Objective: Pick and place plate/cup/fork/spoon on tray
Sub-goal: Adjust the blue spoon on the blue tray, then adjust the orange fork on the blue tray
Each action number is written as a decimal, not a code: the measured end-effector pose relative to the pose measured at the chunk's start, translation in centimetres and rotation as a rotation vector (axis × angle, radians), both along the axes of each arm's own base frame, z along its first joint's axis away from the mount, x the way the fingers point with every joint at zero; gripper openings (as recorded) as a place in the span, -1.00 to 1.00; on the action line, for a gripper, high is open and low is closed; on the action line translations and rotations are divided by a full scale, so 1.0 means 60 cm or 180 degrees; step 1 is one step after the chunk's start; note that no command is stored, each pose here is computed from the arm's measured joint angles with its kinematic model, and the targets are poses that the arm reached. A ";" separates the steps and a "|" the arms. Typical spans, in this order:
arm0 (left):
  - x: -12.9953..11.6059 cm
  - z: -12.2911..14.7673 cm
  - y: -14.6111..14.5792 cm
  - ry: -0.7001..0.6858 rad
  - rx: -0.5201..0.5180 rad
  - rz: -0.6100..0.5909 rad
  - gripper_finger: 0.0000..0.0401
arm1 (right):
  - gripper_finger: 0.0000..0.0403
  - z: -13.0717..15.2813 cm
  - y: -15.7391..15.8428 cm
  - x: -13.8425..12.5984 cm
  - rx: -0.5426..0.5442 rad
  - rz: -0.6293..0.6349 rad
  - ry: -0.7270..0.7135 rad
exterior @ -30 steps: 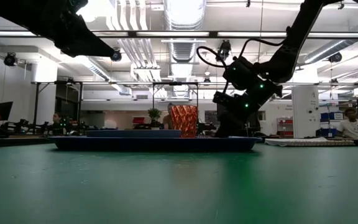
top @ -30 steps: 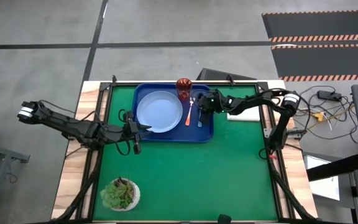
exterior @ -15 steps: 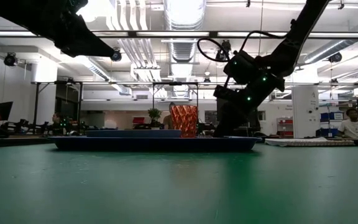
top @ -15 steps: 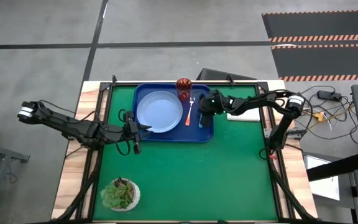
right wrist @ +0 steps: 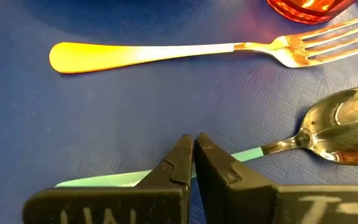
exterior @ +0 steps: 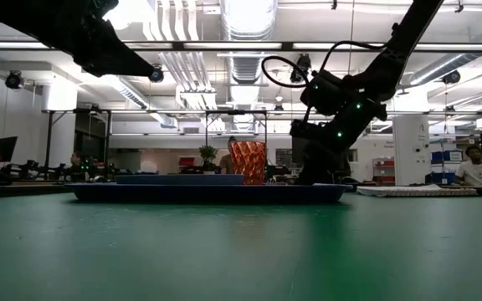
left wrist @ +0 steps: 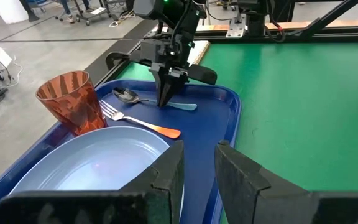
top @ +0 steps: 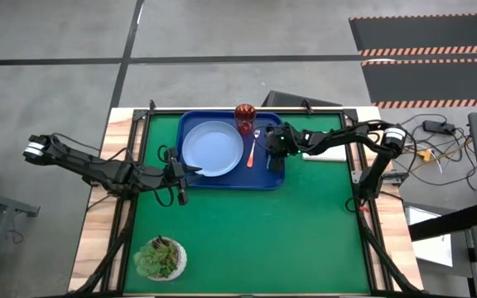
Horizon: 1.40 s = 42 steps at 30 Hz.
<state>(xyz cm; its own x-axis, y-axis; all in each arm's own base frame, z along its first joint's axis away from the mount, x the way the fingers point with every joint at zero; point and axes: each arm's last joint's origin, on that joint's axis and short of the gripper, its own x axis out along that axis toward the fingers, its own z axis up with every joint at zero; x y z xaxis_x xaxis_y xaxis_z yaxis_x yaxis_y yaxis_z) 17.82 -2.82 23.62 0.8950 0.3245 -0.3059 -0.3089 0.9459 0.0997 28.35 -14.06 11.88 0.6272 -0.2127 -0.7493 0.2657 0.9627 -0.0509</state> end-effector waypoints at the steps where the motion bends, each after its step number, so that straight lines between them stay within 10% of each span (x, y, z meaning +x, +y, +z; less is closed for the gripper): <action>1: 0.000 0.000 0.000 0.0000 0.0000 0.0001 -0.65 | -0.96 0.000 0.000 0.000 -0.0001 -0.0001 0.0000; 25: 0.000 0.000 0.000 0.0000 0.0000 0.0001 -0.65 | -0.96 0.041 0.032 0.090 -0.0199 0.0236 -0.0638; 42: 0.000 0.000 0.000 0.0001 0.0001 -0.0001 -0.65 | -0.96 0.018 0.024 0.112 -0.0211 0.0177 -0.0245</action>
<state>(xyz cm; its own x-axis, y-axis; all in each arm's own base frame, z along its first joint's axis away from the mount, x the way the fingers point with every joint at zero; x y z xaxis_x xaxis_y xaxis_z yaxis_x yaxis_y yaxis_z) 17.82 -2.83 23.62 0.8950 0.3245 -0.3060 -0.3087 0.9459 0.1002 35.10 -12.61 12.95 0.6945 -0.2235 -0.6838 0.2176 0.9713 -0.0965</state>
